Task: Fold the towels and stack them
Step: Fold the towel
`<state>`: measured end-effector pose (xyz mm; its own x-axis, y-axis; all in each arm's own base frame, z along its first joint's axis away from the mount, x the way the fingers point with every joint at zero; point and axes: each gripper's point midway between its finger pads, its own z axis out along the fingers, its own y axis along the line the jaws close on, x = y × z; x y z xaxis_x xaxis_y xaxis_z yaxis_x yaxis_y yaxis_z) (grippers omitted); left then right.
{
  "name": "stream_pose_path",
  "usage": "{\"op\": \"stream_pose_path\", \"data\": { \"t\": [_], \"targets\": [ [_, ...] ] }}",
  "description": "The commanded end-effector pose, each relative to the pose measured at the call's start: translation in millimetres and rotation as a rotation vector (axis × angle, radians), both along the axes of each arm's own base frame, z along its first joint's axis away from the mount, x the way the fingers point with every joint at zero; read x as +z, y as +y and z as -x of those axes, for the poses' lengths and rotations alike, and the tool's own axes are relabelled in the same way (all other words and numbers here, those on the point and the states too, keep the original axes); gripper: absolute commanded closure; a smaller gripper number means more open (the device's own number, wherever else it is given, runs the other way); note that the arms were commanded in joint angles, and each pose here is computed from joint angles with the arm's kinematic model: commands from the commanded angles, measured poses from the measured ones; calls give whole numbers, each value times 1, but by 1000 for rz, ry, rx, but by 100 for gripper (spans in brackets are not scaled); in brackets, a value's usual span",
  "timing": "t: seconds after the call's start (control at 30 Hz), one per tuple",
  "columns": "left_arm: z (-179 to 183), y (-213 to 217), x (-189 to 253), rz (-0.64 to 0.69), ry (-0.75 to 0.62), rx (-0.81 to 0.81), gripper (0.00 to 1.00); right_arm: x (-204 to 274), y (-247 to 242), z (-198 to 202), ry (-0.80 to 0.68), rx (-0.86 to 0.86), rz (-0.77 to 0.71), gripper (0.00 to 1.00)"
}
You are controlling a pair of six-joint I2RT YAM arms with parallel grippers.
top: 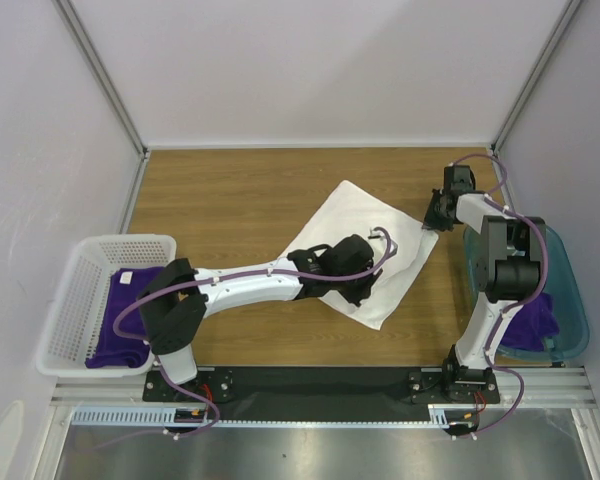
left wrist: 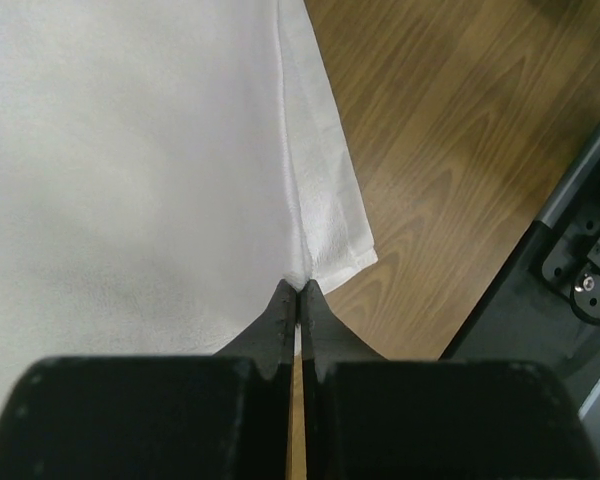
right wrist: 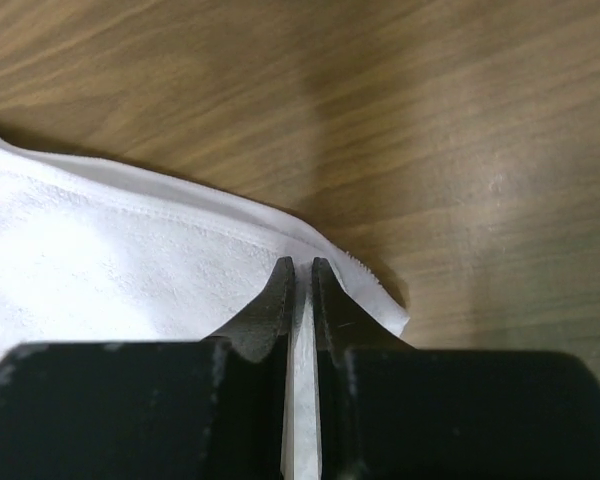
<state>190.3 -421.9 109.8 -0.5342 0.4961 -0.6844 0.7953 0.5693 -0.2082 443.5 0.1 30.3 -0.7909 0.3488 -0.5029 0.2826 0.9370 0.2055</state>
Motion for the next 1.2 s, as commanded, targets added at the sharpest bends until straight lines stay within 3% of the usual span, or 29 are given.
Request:
{"op": "stream_pose_path", "data": {
  "t": [0.0,0.1,0.13,0.23,0.33,0.5,0.57,0.67,0.83,0.97,1.17],
  "targets": [
    [9,-14,13,38,1,-92,100,24,-10,6,-34,-45,32,96],
    [21,-18,16,68,25,-168,96,44,-21,4,-64,-100,50,84],
    [29,-21,18,85,46,-209,94,50,-23,4,-70,-109,44,70],
    [37,-26,21,108,58,-264,86,84,-24,-6,-149,-118,26,52],
    [44,-29,23,123,74,-306,52,110,-22,-12,-197,-117,17,34],
    [39,-25,29,118,47,-274,34,122,-14,-10,-210,-120,-35,34],
    [29,-20,28,104,37,-223,16,117,-6,-7,-202,-114,-71,34],
    [-6,-6,26,77,35,-37,13,112,12,-3,-195,-68,-117,33],
    [-74,41,20,138,142,343,14,94,51,6,-149,0,-82,34],
    [-113,79,12,124,111,554,15,76,68,20,-111,5,-71,34],
    [-154,108,-24,75,125,711,24,45,77,42,-23,-34,-64,37]
  ]
}}
